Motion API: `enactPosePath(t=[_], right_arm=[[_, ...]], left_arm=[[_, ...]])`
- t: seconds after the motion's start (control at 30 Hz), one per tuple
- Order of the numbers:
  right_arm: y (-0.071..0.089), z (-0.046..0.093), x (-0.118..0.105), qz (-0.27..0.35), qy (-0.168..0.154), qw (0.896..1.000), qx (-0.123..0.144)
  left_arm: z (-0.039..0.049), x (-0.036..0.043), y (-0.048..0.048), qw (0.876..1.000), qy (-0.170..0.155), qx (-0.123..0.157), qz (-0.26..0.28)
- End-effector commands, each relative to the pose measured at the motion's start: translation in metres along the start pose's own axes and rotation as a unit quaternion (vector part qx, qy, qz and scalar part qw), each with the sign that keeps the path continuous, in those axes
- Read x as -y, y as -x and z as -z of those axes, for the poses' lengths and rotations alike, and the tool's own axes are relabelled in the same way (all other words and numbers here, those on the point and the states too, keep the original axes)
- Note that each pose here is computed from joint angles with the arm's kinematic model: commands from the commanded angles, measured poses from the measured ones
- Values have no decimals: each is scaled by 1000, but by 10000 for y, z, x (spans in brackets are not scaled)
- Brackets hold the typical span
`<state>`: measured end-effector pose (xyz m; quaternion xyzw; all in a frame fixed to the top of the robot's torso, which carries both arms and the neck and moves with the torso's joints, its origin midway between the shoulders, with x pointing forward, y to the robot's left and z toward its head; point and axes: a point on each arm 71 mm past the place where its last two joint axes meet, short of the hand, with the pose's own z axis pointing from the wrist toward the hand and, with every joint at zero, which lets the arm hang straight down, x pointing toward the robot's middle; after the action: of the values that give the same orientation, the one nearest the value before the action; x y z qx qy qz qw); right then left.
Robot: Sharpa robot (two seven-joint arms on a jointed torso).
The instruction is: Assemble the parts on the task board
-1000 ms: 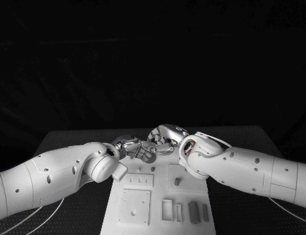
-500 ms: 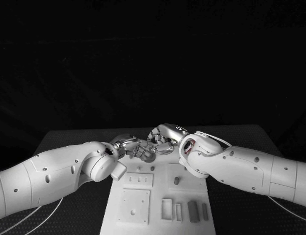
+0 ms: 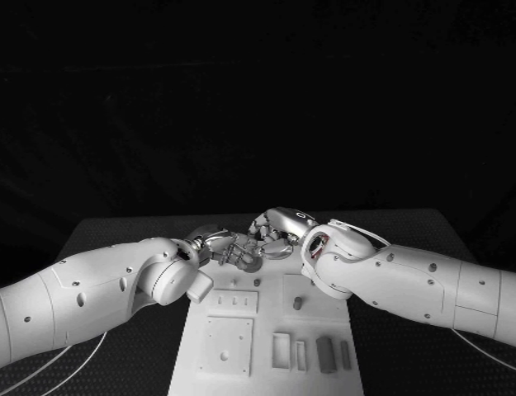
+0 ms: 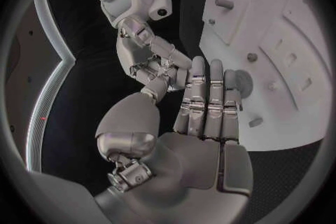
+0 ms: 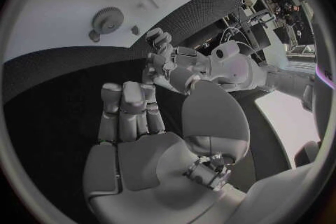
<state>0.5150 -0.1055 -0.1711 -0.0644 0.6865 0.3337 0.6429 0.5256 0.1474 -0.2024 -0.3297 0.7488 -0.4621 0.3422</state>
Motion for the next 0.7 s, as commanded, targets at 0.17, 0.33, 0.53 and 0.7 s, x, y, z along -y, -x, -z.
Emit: enactPosePath(t=[0.17,0.33,0.53,0.7], right_arm=[[-37,7,6,2,-1,1000,-13],[-33,8,21,3,-3,1000,-12],[-29,11,34,4,-5,1000,-12],[-26,14,40,4,-6,1000,-11]], left_arm=[[-2,38,-17,1000,-11,-3,7],[1,26,-10,1000,-8,-3,5],[8,11,13,1000,-6,1,4],[9,4,16,1000,-5,1,3]])
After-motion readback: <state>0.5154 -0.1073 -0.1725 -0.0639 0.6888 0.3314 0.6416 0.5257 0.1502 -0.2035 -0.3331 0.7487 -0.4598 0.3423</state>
